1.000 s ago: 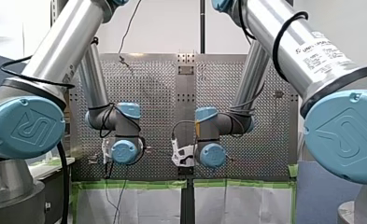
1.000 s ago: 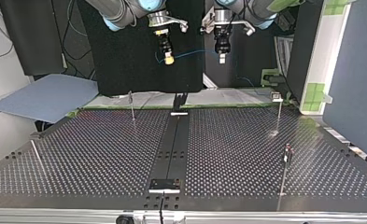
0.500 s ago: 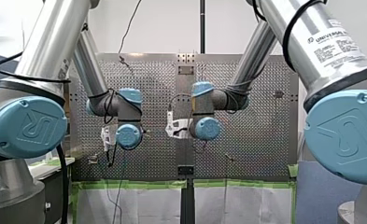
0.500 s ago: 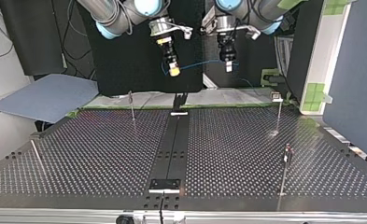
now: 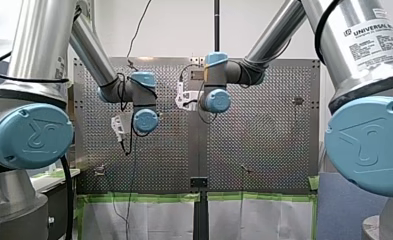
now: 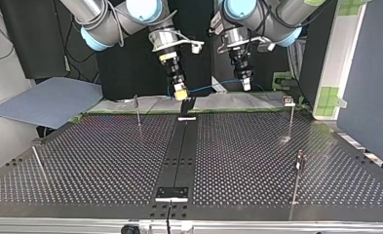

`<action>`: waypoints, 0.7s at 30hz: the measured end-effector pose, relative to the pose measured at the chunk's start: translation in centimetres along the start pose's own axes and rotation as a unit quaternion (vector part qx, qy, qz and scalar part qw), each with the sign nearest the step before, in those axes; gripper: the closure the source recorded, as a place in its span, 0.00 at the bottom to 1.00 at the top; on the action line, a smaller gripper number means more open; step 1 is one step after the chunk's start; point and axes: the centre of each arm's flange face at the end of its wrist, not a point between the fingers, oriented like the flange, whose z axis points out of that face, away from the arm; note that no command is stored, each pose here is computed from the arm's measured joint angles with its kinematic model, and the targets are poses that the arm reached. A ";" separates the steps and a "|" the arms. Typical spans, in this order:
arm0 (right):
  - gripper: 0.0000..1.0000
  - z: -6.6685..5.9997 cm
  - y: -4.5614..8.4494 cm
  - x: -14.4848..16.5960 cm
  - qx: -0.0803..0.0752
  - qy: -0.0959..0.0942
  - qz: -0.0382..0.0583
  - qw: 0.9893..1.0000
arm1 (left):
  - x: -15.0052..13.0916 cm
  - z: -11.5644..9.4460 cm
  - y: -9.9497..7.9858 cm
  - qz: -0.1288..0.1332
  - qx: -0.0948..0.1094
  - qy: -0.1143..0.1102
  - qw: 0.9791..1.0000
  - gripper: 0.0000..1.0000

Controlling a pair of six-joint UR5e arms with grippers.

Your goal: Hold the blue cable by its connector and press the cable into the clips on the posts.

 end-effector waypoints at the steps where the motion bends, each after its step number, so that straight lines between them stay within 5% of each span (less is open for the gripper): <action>1: 1.00 0.2 0.0 0.9 0.002 0.005 0.001 1.000 | -0.5 0.3 -0.2 -0.001 -0.004 -0.004 1.000 1.00; 9: 1.00 1.3 -0.1 7.5 0.009 0.038 0.005 0.999 | -5.6 2.5 -1.3 -0.017 -0.040 -0.040 0.998 1.00; 21: 1.00 3.7 -0.7 9.0 0.025 0.017 0.002 1.000 | -14.3 5.1 -2.8 -0.050 -0.053 -0.088 0.993 1.00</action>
